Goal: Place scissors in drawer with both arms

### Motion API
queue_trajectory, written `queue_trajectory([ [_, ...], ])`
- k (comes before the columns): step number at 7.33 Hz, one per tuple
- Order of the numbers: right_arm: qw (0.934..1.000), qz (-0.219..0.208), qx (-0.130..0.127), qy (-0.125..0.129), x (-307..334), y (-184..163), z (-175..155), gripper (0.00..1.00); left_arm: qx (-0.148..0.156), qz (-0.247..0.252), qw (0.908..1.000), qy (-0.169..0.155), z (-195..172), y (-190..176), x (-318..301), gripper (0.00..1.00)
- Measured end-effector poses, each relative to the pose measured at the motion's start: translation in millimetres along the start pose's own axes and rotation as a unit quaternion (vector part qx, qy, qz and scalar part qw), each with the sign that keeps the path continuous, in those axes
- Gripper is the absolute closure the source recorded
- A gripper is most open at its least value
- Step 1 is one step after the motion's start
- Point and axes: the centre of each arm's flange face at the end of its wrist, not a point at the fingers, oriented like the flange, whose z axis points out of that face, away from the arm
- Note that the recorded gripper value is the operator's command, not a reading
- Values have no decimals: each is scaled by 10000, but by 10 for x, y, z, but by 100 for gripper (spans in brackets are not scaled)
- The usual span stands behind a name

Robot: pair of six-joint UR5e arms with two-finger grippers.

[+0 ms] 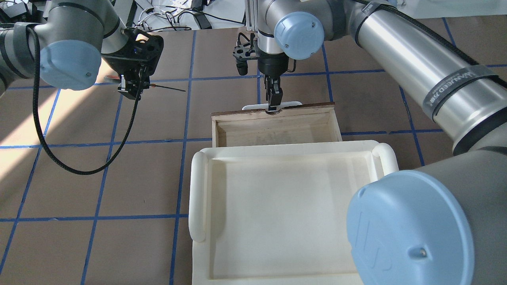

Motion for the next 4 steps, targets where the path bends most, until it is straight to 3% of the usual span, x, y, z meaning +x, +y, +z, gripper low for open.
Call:
queue_trajectory([
  [2,9991,264,43,318,-115,111,-375,0,13,12,10000,-9,-11,-24,2,100],
  [4,9933,859,133,756,-349,418,-938,0,65,-49,10000,-31,-81,-277,30,100],
])
